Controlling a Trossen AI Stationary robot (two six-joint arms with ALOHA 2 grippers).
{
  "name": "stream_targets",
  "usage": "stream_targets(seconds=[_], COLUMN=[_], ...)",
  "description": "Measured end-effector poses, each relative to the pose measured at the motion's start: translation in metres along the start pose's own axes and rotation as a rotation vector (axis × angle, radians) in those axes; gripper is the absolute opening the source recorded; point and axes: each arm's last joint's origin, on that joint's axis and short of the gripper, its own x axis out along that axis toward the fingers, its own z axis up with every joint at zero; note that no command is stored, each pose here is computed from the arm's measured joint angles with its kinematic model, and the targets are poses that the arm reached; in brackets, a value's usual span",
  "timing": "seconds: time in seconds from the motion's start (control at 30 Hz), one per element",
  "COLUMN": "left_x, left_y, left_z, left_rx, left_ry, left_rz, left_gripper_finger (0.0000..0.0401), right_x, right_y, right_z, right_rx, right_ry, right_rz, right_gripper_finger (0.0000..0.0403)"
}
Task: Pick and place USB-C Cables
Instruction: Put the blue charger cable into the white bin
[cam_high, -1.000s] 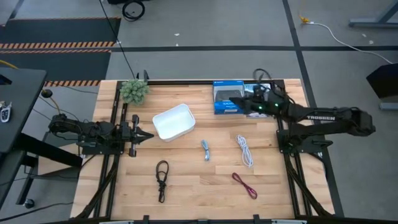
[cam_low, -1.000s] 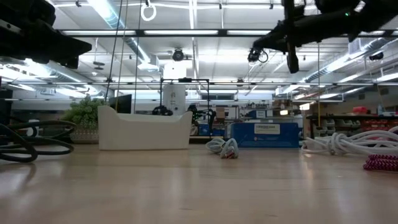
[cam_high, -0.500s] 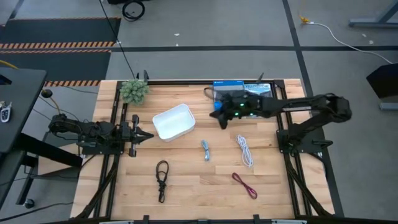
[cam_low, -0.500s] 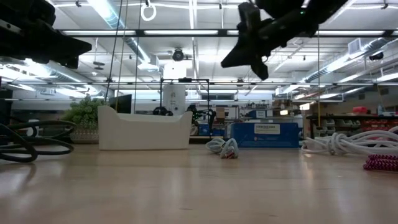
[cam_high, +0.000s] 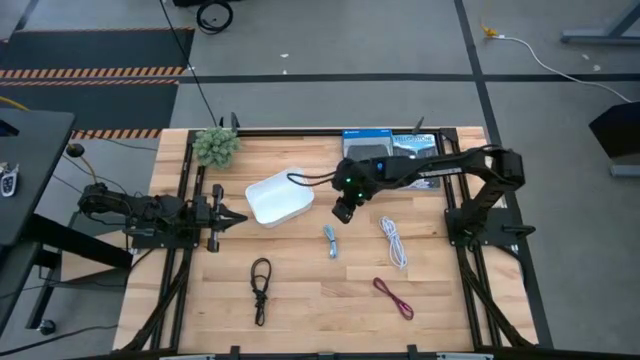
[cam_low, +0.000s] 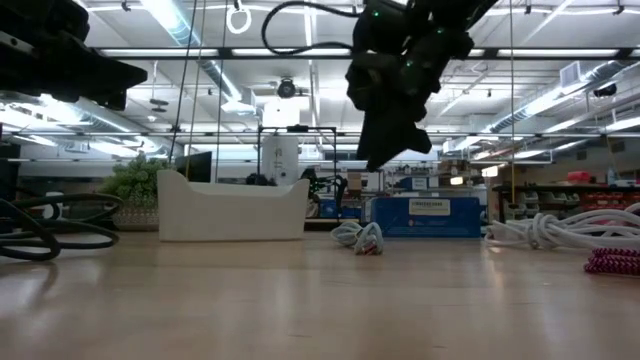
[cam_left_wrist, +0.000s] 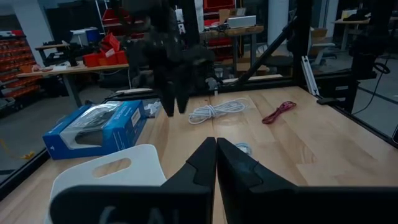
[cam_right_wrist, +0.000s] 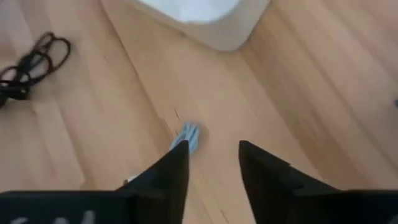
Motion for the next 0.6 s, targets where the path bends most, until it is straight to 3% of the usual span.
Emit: stream_targets(seconds=[0.23, 0.6], left_x=[0.0, 0.0], left_y=[0.0, 0.0], left_z=[0.0, 0.0], left_rx=[0.0, 0.0], left_ry=[0.0, 0.0], left_rz=[0.0, 0.0], left_gripper_finger=[0.0021, 0.002], right_x=[0.023, 0.043], right_y=[0.012, 0.041], right_z=[-0.014, -0.036], right_rx=[0.032, -0.082], right_ry=[0.065, 0.018], right_rz=[-0.044, -0.133], right_gripper_finger=[0.0197, 0.0201])
